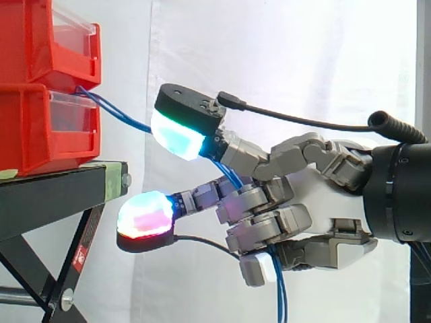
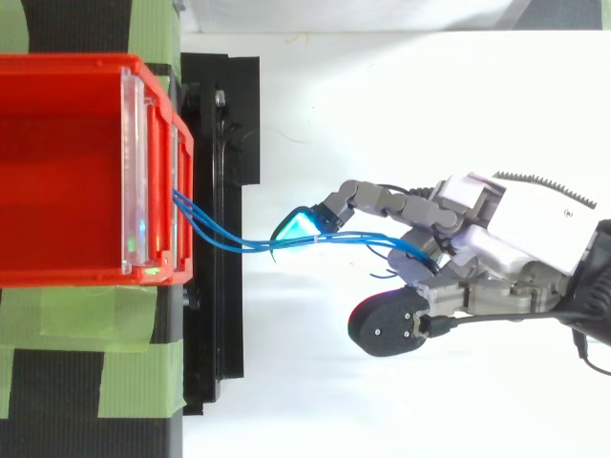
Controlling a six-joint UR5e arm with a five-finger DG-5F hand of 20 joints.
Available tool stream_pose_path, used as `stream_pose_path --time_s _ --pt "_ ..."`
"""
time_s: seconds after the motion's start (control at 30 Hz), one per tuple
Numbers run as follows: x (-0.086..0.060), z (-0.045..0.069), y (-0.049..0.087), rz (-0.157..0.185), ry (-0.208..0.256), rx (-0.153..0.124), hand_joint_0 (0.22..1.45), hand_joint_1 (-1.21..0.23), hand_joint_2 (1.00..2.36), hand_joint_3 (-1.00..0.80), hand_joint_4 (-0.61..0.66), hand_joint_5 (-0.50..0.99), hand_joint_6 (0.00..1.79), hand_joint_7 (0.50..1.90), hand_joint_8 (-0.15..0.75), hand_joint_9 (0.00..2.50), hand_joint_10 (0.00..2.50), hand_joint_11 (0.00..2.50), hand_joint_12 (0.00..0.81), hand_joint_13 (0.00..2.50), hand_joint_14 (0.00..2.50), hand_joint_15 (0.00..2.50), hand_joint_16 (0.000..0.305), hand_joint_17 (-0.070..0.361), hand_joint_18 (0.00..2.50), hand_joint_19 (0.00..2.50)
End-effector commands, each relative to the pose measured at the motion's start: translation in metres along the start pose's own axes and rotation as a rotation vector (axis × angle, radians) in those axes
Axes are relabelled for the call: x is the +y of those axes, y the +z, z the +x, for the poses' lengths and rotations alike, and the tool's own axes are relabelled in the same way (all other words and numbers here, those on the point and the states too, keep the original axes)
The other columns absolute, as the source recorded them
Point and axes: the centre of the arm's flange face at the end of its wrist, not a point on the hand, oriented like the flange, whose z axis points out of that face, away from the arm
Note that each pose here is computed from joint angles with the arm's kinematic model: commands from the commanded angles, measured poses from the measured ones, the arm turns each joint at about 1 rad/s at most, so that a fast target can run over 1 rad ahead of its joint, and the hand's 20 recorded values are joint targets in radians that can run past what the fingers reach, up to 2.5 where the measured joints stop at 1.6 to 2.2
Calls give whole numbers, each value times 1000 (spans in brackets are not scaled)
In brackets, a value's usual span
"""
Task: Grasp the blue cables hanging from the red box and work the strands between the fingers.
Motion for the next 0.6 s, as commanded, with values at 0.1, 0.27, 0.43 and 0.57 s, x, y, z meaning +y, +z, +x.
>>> stream_pose_path --time_s 0.1,0.27,0.43,0.57 --pt "0 0 0 0 0 -1 773 -600 1000 -1000 222 126 7 1155 369 1558 2500 2500 537 1757 2500 1566 198 149 2045 795" --pt "0 0 0 0 0 1 774 -599 1000 -1000 226 125 6 1162 369 1558 2500 2500 537 1757 2500 1566 198 149 2045 795" --pt "0 0 0 0 0 1 774 -599 1000 -1000 220 122 7 1161 369 1558 2500 2500 537 1757 2500 1566 198 149 2045 795" --pt "0 0 0 0 0 1 775 -598 1000 -1000 220 123 7 1160 369 1558 2500 2500 537 1757 2500 1566 198 149 2045 795"
